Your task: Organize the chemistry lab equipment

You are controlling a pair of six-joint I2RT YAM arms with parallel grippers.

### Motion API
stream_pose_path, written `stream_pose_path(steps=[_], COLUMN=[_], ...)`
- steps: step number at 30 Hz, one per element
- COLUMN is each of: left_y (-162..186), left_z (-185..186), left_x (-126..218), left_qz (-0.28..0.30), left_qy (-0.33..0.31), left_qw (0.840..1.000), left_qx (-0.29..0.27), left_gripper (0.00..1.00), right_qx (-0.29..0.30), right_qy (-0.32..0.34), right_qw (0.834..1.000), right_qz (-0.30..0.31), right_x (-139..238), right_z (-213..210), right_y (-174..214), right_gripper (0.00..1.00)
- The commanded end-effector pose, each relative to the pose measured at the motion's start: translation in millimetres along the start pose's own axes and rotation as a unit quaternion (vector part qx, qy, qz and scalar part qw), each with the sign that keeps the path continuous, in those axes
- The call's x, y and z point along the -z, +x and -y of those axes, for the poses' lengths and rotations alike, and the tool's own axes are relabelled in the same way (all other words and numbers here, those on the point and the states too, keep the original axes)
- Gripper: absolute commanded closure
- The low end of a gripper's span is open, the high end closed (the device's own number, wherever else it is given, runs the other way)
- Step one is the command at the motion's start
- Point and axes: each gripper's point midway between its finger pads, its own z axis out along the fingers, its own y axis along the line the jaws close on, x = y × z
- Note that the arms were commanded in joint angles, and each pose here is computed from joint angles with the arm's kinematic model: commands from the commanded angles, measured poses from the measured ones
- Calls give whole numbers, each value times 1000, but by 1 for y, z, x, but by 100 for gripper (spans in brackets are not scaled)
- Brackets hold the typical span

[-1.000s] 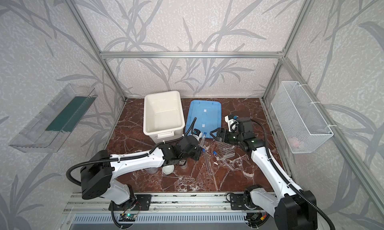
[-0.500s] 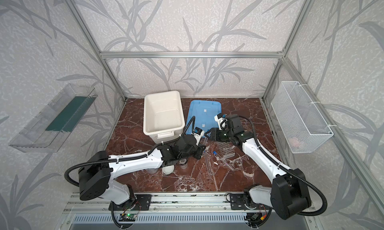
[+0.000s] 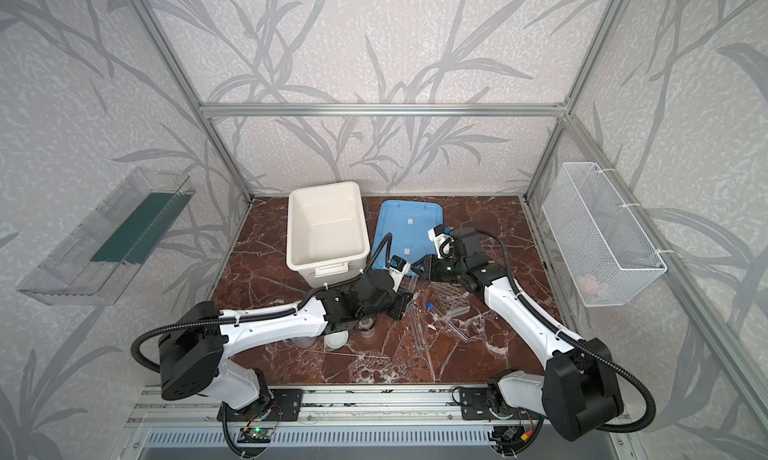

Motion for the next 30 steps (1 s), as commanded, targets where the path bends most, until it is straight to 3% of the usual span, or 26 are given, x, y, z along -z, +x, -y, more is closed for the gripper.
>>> stream_pose_path(steps=[1, 5, 7, 9, 10, 14, 18, 25, 30], left_y=[-10, -15, -19, -24, -27, -38, -43, -53, -49], left_z=[5, 4, 3, 4, 5, 5, 1, 26, 31], left_x=[-3, -3, -1, 2, 3, 12, 17, 10, -2], left_qz=[7, 15, 25, 38, 42, 45, 26, 12, -1], left_qy=[3, -4, -5, -1, 0, -12, -39, 15, 25], left_qw=[1000, 1000, 1000, 999, 999, 995, 988, 985, 986], left_qx=[2, 5, 7, 19, 30, 93, 144, 170, 168], left_gripper=[82, 71, 45, 13, 3, 1, 1, 1, 1], right_qx=[7, 7, 11, 24, 32, 88, 154, 238, 254], right_qy=[0, 1, 5, 18, 27, 81, 147, 238, 276], right_qw=[1000, 1000, 1000, 999, 998, 987, 959, 899, 874], right_qz=[11, 13, 18, 30, 39, 106, 189, 279, 309], right_x=[6, 7, 9, 13, 16, 33, 60, 89, 89], right_z=[-3, -3, -2, -1, 1, 11, 21, 35, 50], right_y=[0, 0, -1, -4, -7, -26, -49, -78, -89], right_gripper=[83, 86, 86, 86, 86, 85, 85, 85, 85])
